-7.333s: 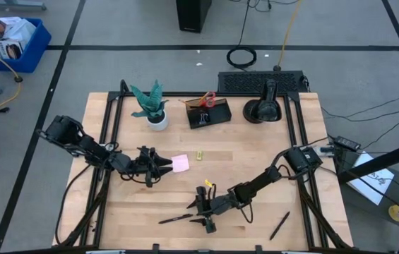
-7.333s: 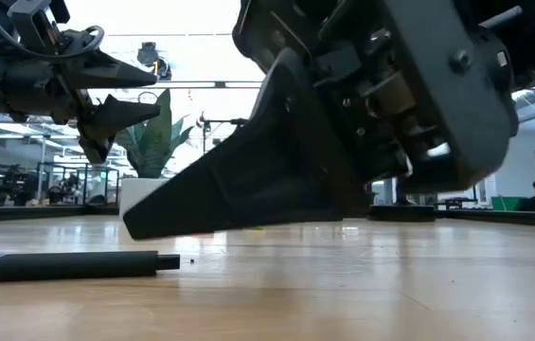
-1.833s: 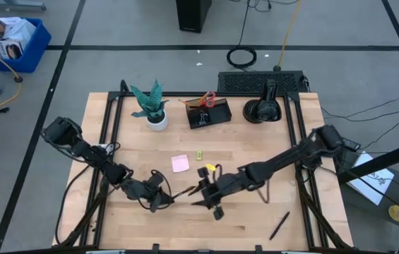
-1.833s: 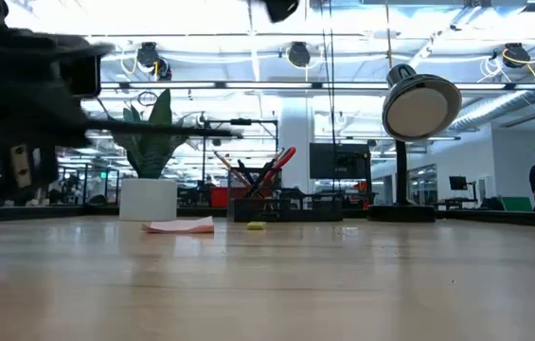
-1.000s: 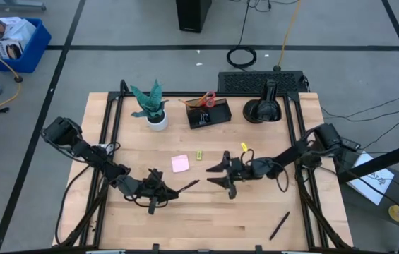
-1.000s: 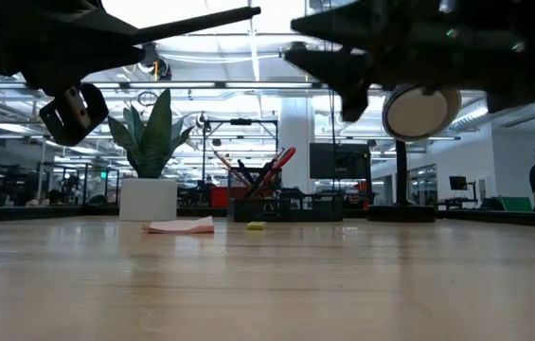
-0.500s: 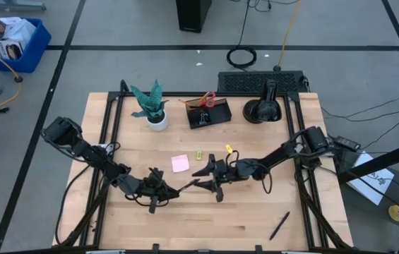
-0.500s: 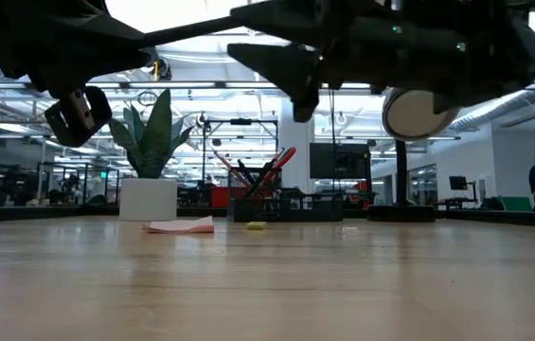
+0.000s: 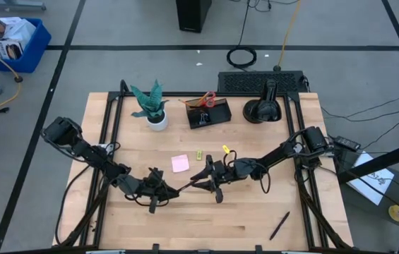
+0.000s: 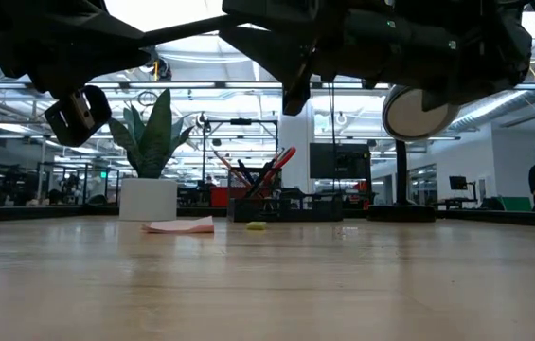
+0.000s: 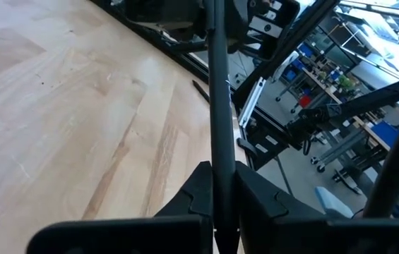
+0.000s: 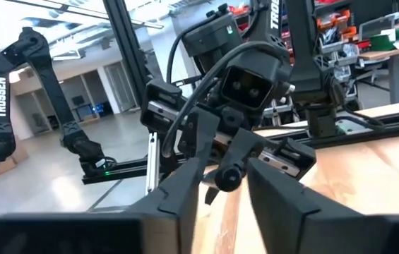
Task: Pick and place office supplies into organizer
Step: Put the black pen into the black mesh desk organizer
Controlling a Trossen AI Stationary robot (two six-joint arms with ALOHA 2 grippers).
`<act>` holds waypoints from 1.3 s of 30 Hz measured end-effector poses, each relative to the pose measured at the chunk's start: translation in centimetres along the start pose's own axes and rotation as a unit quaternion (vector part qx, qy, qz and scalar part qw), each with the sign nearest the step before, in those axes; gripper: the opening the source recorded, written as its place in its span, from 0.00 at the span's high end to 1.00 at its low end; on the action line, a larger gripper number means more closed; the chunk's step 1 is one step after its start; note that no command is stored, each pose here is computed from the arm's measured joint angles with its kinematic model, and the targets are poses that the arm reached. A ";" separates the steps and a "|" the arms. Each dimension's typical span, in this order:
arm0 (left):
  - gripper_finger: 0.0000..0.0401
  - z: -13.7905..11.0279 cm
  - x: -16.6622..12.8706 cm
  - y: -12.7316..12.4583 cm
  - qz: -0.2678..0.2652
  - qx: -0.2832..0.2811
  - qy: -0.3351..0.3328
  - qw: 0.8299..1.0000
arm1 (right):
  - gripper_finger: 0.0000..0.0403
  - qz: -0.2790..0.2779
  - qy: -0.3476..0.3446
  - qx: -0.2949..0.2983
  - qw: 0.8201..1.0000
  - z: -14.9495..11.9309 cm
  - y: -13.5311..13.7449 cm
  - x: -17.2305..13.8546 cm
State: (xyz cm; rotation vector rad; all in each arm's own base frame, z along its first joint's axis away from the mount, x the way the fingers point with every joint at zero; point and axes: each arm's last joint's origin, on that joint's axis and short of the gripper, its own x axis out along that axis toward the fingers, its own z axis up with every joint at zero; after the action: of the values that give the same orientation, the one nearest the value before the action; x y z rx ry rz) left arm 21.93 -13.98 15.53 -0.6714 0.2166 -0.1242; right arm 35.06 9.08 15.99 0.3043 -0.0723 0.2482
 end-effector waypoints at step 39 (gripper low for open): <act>0.40 -1.2 -0.2 3.0 0.153 0.030 0.054 0.986 | 0.92 -0.070 0.009 -0.071 0.995 2.8 -2.5 -2.8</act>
State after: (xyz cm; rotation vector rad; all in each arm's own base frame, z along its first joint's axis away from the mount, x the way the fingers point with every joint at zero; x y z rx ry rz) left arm 21.63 -12.33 12.73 -0.5647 0.4157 0.1270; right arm 32.93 5.25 17.62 0.1657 -0.0506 0.1064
